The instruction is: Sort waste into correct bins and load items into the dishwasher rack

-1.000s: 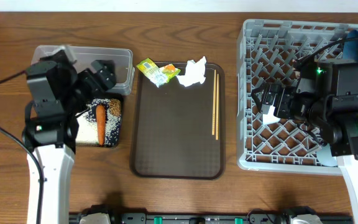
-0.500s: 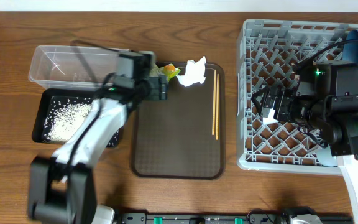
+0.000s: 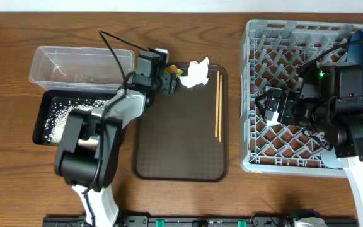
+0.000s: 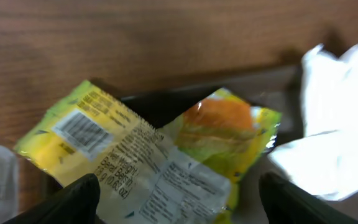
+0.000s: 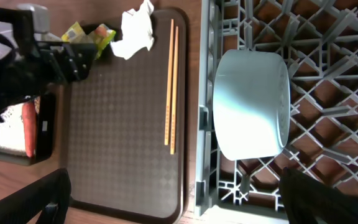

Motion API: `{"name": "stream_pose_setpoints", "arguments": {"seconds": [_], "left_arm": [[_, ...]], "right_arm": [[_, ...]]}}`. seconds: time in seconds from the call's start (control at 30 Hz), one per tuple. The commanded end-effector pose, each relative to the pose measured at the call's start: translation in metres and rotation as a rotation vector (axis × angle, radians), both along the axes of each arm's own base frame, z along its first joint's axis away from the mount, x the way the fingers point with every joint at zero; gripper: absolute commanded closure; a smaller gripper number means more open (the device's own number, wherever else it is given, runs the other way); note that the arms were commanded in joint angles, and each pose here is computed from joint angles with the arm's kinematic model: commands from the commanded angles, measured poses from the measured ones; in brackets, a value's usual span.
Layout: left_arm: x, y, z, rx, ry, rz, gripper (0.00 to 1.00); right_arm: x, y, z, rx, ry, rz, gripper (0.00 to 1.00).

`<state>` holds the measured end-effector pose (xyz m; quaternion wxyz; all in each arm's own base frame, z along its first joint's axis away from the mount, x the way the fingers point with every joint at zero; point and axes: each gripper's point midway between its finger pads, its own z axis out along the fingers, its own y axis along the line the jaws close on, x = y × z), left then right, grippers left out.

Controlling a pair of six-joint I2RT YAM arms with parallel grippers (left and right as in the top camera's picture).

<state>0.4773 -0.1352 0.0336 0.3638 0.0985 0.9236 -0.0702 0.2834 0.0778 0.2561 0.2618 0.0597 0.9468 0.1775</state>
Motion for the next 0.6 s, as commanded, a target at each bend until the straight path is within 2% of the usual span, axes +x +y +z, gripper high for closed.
{"name": "stream_pose_setpoints", "arguments": {"seconds": [0.0,0.17,0.3,0.4,0.47,0.57], "left_arm": [[0.007,0.003,-0.007,0.039,-0.009,-0.007,0.19],[0.000,0.003,-0.021,0.044,0.037,-0.007,0.41],[-0.013,-0.011,-0.025,0.012,0.087,-0.061,0.50],[-0.025,-0.018,-0.023,0.010,0.127,-0.087,0.71],[-0.031,-0.021,-0.018,0.014,0.140,-0.096,0.77],[-0.039,-0.019,0.002,0.014,0.143,-0.097,0.93]], "right_arm": [[0.001,0.002,-0.001,0.000,0.009,0.002,0.01],[0.000,0.002,-0.002,-0.001,0.016,0.002,0.01],[-0.002,0.002,-0.003,-0.002,0.027,0.002,0.01],[-0.003,0.002,-0.004,-0.003,0.033,0.002,0.01],[-0.004,0.002,-0.004,-0.003,0.034,0.002,0.01],[-0.003,0.002,-0.004,-0.003,0.033,0.002,0.01]]}}
